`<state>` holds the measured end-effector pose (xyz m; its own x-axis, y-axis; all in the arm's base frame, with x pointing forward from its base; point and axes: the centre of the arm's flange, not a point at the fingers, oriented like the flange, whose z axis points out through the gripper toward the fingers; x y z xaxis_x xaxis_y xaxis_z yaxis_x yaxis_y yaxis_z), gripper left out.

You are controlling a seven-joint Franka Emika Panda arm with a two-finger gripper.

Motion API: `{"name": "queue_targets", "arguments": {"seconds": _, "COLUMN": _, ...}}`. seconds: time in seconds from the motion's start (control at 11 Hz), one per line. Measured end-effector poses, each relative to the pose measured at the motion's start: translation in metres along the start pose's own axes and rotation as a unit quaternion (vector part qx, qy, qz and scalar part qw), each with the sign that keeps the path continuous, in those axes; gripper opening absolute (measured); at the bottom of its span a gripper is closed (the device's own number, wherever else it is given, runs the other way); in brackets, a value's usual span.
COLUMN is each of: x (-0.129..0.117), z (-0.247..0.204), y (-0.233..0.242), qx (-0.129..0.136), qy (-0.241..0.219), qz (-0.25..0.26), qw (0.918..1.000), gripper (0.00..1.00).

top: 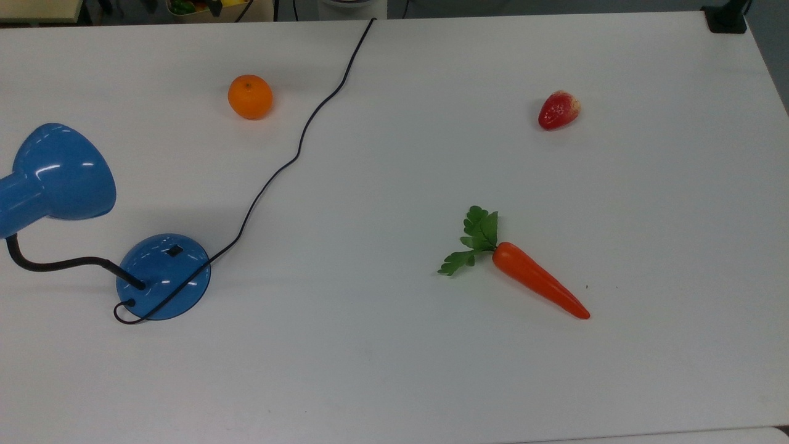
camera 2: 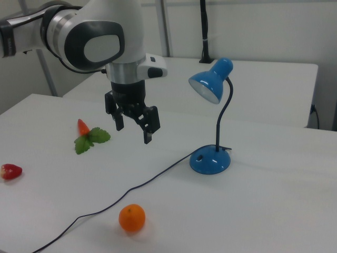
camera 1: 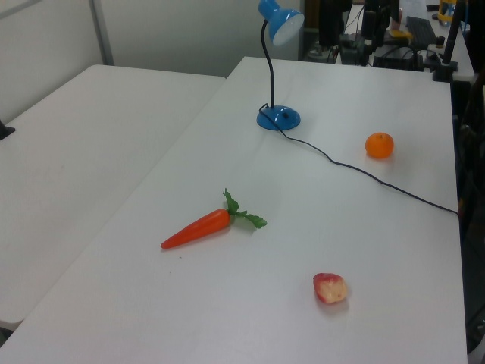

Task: Turn on desk lamp
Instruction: 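Move the gripper toward the blue lamp's round base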

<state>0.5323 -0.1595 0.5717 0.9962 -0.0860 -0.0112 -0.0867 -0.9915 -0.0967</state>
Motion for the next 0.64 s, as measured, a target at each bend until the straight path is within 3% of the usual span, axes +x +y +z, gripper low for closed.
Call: {"name": "queue_targets", "arguments": {"seconds": 0.64, "x": -0.0023, "z": -0.0012, "y": 0.0104, "qx": -0.001, "qy": 0.001, "qz": 0.009, "qw": 1.0000, "gripper": 1.00}}
